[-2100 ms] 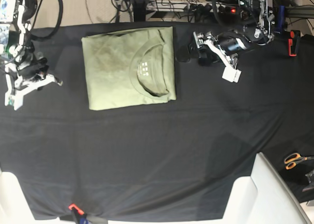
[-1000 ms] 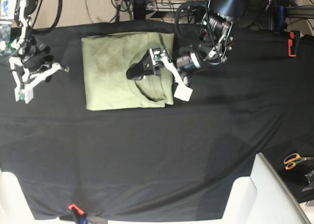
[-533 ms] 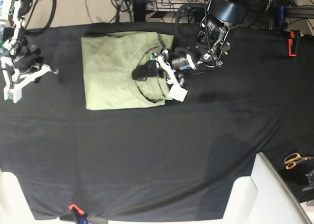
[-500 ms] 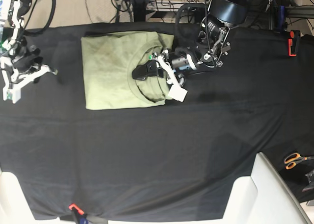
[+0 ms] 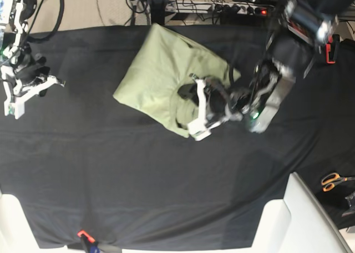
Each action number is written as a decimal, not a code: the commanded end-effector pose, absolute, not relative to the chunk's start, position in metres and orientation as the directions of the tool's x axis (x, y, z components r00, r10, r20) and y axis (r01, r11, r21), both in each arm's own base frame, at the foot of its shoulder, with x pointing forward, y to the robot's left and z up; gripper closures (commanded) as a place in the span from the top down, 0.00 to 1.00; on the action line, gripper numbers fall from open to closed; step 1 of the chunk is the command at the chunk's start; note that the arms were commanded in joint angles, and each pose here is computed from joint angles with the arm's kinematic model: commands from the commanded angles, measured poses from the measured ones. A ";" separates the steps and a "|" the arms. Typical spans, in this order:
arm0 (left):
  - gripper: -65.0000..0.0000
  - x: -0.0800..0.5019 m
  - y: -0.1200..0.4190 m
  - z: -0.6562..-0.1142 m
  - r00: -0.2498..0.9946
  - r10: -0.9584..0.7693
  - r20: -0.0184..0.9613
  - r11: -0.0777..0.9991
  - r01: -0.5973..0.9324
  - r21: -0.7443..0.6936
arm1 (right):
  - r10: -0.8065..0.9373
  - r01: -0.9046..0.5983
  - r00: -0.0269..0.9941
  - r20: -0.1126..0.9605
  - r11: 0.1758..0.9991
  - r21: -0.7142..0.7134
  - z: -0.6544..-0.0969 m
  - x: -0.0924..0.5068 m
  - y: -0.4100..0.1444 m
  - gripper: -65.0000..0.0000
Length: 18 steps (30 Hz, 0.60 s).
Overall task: Fold the T-shirt properly
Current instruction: 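Drag the folded shirt with the left gripper and square it on the table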
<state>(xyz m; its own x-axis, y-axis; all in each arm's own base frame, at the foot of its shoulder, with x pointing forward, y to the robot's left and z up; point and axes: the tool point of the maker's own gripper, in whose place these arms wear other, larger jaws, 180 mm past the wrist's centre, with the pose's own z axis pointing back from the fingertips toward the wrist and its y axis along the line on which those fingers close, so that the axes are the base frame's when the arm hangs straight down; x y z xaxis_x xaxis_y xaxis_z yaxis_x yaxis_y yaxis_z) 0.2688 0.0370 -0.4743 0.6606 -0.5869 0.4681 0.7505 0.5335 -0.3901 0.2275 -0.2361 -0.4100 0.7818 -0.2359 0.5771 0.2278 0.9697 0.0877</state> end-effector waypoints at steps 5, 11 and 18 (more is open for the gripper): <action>0.00 0.299 0.039 -0.466 0.458 -0.788 0.412 0.397 0.889 -0.228 | -0.225 0.221 0.757 0.614 0.972 0.083 -0.399 0.236 -0.239 0.00; 0.00 0.302 0.026 -0.481 0.166 -0.936 0.309 0.163 0.986 -0.033 | -0.227 0.225 0.758 0.611 0.971 0.083 -0.400 0.235 -0.240 0.00; 0.00 0.312 -0.014 -0.473 0.036 -0.936 0.350 0.061 0.996 0.062 | -0.231 0.229 0.756 0.612 0.970 0.083 -0.400 0.235 -0.240 0.00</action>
<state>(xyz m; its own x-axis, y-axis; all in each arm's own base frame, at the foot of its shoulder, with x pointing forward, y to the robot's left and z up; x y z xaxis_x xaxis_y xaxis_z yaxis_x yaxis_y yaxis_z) 0.3011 0.0002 -0.4811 0.0392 -0.9505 0.3083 0.9985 0.0491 0.0245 0.2274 -0.2354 -0.4099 0.7805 -0.2435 0.5758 0.2334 0.9679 0.0929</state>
